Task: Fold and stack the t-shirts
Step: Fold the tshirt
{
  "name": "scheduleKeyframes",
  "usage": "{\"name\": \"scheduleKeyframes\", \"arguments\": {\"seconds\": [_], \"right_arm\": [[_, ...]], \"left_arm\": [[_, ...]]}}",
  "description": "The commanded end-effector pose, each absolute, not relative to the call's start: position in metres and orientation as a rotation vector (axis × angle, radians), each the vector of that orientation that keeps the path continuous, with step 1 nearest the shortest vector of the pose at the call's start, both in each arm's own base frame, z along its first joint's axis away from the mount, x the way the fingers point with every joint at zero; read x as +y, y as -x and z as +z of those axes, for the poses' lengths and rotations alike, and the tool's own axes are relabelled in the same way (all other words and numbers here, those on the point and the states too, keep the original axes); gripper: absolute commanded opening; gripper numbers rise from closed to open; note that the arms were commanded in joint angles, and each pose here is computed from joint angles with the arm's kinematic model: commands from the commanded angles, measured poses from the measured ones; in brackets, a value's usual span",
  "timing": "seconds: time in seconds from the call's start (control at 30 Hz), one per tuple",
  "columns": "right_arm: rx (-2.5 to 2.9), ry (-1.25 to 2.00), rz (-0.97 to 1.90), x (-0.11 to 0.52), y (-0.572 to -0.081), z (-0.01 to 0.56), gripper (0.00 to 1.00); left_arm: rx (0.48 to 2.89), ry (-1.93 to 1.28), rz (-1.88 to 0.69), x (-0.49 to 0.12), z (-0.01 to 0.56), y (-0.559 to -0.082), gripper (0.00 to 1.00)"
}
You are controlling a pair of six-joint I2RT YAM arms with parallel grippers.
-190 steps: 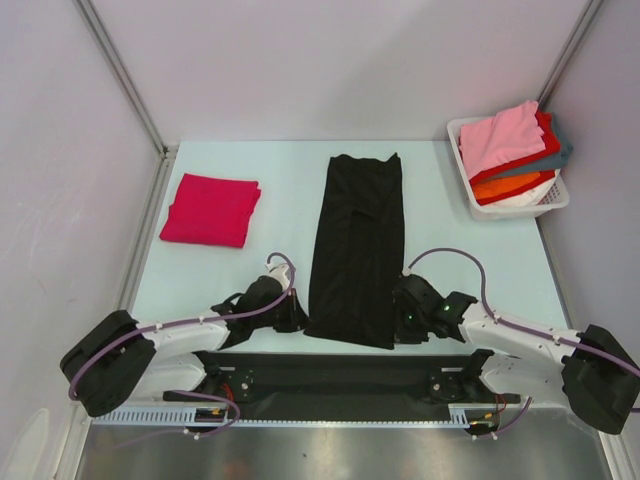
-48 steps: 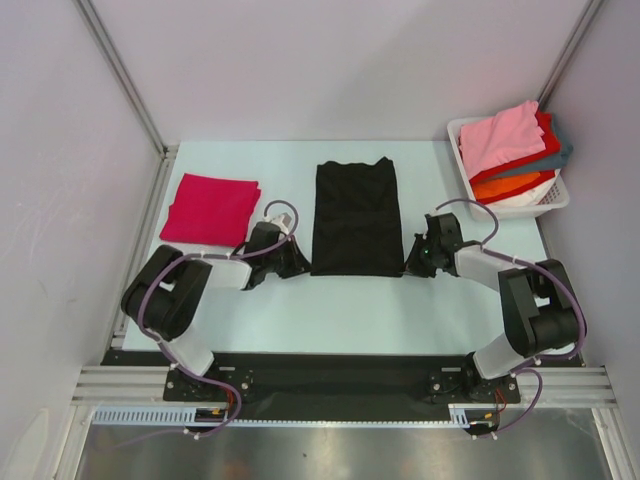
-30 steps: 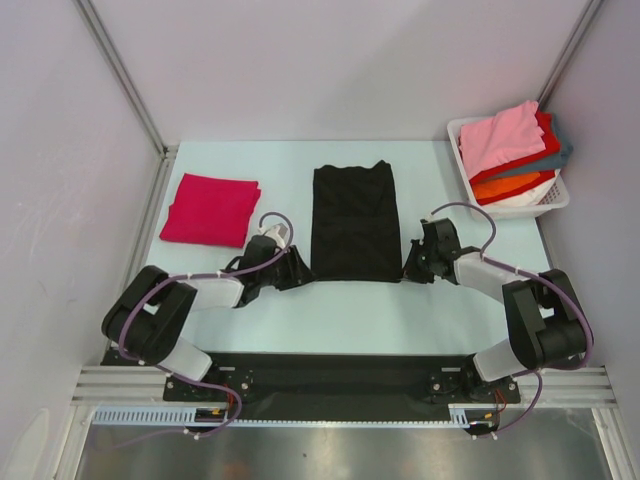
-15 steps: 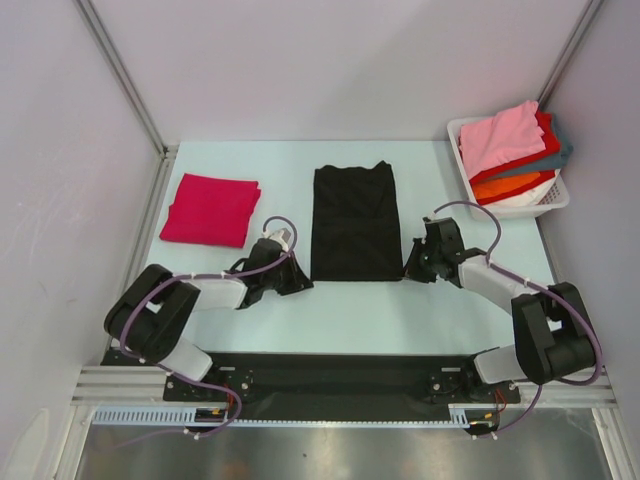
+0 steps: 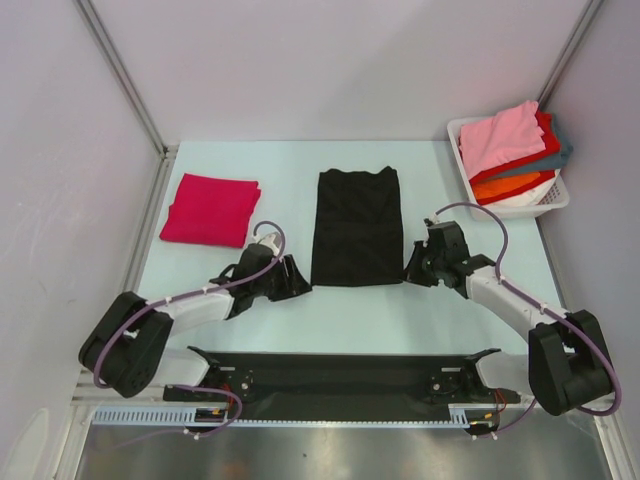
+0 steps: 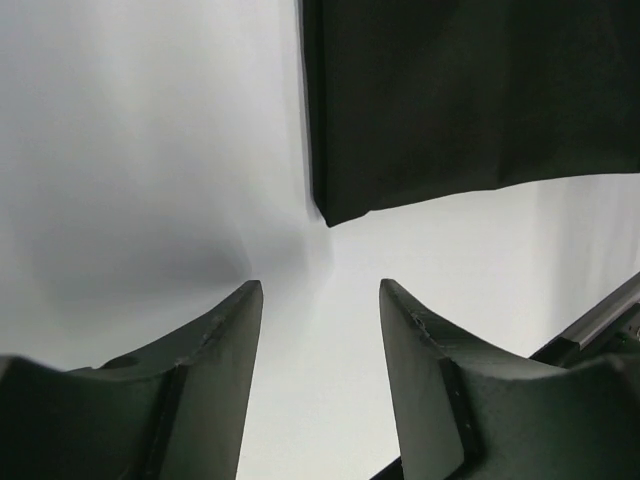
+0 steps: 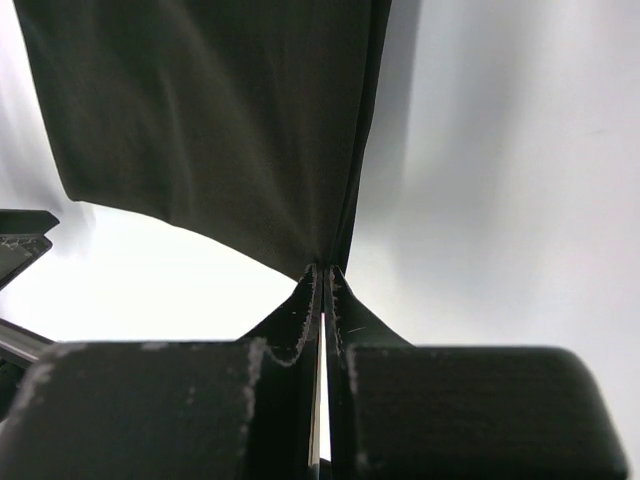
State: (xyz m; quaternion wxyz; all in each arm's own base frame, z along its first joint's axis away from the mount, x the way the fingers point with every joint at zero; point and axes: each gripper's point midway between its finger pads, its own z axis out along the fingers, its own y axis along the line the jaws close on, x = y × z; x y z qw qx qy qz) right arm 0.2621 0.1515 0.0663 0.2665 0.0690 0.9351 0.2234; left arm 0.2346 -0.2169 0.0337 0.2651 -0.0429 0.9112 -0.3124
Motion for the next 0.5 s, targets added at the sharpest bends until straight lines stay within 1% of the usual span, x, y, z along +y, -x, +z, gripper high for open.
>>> {"name": "scheduleKeyframes", "arguments": {"seconds": [0.0, 0.17, 0.23, 0.33, 0.37, 0.47], "right_arm": [[2.542, -0.177, 0.575, 0.148, -0.259, 0.059, 0.0], [2.547, -0.179, 0.566, 0.147, -0.259, 0.055, 0.0], [2.546, -0.181, 0.563, 0.147, -0.259, 0.055, 0.0], [2.546, -0.186, 0.562, 0.146, -0.259, 0.054, 0.0], [2.546, -0.189, 0.563, 0.146, -0.259, 0.054, 0.0], [2.542, -0.189, 0.569, 0.147, -0.26, 0.055, 0.0]], "left_arm": [[2.438, 0.103, -0.866, -0.226, 0.041, -0.244, 0.57], [2.449, 0.124, -0.866, -0.234, 0.033, -0.256, 0.56], [2.447, 0.124, -0.867, -0.236, 0.032, -0.26, 0.54], [2.453, 0.123, -0.881, -0.242, 0.03, -0.265, 0.46], [2.457, 0.121, -0.891, -0.243, 0.029, -0.265, 0.4], [2.466, 0.133, -0.865, -0.241, 0.022, -0.265, 0.39]]}}
